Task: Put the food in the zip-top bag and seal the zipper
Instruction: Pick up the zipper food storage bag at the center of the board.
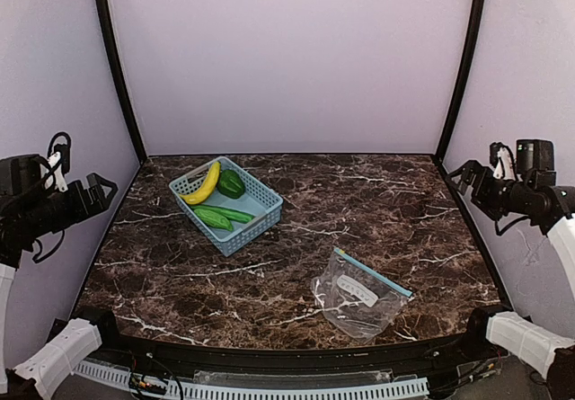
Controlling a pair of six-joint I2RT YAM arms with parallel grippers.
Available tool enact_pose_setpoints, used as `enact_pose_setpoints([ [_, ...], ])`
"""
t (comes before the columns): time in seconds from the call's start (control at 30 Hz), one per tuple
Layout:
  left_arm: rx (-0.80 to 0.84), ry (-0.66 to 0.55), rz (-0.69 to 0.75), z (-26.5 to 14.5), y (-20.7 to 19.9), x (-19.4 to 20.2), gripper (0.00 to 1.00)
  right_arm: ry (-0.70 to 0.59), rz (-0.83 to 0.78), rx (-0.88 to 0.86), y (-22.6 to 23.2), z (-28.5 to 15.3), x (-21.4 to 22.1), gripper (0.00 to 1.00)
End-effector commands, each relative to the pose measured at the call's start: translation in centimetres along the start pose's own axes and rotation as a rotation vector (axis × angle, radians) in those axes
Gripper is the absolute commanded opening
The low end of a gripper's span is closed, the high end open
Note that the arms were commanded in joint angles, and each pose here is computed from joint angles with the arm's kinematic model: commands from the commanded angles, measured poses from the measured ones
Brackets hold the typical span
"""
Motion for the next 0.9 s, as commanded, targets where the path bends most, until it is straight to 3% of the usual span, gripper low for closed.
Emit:
enact_pose_setpoints([
  [0.0,-0.007,0.093,-0.027,0.2,0.3,1.3,1.00,-0.030,0.009,-0.012,0.4,-1.3,-0.2,0.99],
  [0.27,0.036,0.104,-0.072,1.5,0.6,2.5,1.00,-0.001,-0.059,-0.113,1.1,-0.8,0.3,0.98],
  [0.5,0.236,0.284,-0.202,4.6,-0.1,6.2,0.92,0.116,-0.070,-0.190,1.4,0.2,1.7,0.91],
  [0.87,0.277,0.427,-0.152,6.3,-1.6,11.3,0.86,0.277,-0.058,-0.242,2.7,4.3,6.8,0.86],
])
Point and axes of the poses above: each gripper's point midway between its finger pads, its own z axis out along the fingers, its own y axis along the line the jaws close on, x = y × z, the point moved 8 cm from there along -z, back along the fingers, and after that the axes turned 3 degrees about -z, right-handed, at the moved point
